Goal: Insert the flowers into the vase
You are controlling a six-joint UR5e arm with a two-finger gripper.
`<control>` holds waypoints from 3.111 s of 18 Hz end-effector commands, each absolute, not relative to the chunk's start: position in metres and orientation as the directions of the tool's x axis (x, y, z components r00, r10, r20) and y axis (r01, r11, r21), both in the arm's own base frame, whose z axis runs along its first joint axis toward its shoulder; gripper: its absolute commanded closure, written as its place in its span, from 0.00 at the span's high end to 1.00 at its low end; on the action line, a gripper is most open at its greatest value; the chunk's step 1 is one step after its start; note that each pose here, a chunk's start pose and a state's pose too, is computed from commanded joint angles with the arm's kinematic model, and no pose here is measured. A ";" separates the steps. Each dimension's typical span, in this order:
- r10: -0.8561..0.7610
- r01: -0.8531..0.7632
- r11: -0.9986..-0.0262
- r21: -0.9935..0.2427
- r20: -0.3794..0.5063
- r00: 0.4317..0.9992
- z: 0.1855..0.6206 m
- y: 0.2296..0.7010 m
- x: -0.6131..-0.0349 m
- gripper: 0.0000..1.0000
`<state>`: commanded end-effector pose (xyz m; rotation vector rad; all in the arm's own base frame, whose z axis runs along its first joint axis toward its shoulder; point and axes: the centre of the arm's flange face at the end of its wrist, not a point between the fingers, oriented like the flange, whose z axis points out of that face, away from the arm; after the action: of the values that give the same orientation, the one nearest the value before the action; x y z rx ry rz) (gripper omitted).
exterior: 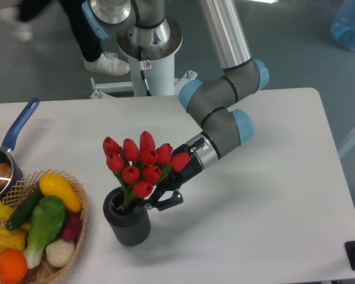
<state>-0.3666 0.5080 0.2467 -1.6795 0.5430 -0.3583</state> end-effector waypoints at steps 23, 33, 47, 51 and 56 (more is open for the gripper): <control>-0.522 -0.114 -0.174 -0.978 -0.006 0.853 0.266 0.508 -0.367 0.80; -0.416 -0.148 -0.278 -0.949 -0.020 0.909 0.291 0.463 -0.408 1.00; -0.129 -0.292 -0.852 -0.434 -0.367 0.921 0.440 0.357 -0.428 1.00; -0.122 -0.246 -0.926 -0.288 -0.388 0.914 0.482 0.326 -0.397 1.00; -0.158 -0.226 -0.959 -0.170 -0.344 0.926 0.516 0.287 -0.354 1.00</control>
<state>-0.3537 0.2872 0.5155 -2.8781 0.2903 0.4889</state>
